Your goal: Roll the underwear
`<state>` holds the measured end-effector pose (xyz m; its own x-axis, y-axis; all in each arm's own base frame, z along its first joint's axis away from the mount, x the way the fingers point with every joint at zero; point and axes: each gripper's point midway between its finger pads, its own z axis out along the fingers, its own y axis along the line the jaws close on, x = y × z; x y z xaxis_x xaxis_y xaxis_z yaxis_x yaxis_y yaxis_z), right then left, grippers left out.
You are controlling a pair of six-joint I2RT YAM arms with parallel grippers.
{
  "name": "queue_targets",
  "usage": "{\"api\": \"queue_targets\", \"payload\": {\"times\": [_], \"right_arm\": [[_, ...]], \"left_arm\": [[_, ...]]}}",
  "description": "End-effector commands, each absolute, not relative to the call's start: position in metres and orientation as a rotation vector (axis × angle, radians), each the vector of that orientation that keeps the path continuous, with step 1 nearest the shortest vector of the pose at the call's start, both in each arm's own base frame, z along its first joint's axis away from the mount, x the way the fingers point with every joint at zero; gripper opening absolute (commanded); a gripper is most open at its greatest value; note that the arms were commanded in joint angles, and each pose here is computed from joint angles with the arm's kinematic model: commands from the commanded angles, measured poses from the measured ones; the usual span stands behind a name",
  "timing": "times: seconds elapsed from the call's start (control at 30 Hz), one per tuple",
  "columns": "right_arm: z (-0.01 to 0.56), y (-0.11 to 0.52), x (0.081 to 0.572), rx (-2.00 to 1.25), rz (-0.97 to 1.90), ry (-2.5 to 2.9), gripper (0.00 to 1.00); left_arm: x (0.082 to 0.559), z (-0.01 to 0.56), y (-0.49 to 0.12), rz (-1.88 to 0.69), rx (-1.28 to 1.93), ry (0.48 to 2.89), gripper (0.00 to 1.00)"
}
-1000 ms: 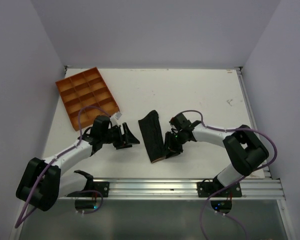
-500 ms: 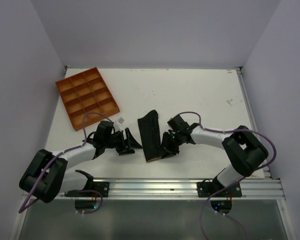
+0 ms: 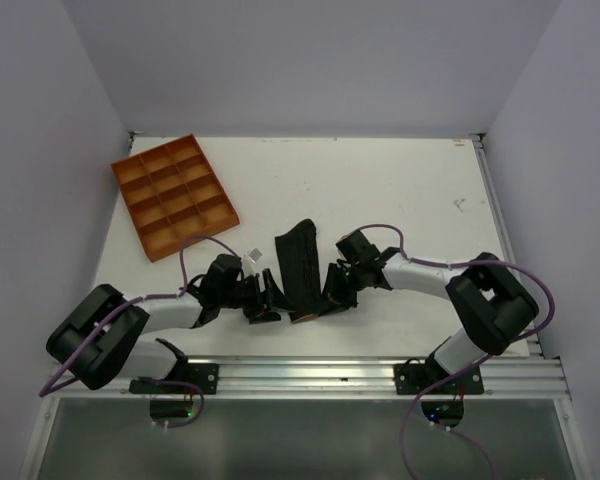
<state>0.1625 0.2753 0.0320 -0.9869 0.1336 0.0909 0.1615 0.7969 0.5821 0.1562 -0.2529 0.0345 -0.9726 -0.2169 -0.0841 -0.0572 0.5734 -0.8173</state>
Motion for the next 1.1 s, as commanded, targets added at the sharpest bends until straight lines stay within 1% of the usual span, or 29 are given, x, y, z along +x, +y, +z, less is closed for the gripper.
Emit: {"api": "queue_targets", "payload": {"times": [0.0, 0.1, 0.13, 0.17, 0.37, 0.7, 1.07], "right_arm": [[0.051, 0.286, 0.166, -0.238, -1.076, -2.913, 0.13], [0.058, 0.289, 0.165, -0.229, -1.110, -2.891, 0.09], [0.062, 0.292, 0.165, -0.218, -1.127, -2.885, 0.08], [0.065, 0.293, 0.167, -0.222, -1.142, -2.880, 0.06], [0.079, 0.303, 0.171, -0.254, -1.238, -2.839, 0.01], [0.095, 0.312, 0.176, -0.287, -1.330, -2.801, 0.00], [0.105, 0.317, 0.177, -0.309, -1.404, -2.761, 0.00]], "left_arm": [[0.160, 0.032, -0.252, -1.357, -0.272, 2.583, 0.69], [0.159, 0.036, -0.255, -1.423, -0.303, 2.546, 0.69], [0.152, 0.032, -0.254, -1.447, -0.313, 2.559, 0.69], [0.154, 0.038, -0.256, -1.486, -0.313, 2.522, 0.69], [0.152, 0.031, -0.253, -1.459, -0.336, 2.537, 0.70], [0.156, 0.036, -0.257, -1.503, -0.426, 2.522, 0.74], [0.177, 0.068, -0.266, -1.629, -0.536, 2.363, 0.74]]}}
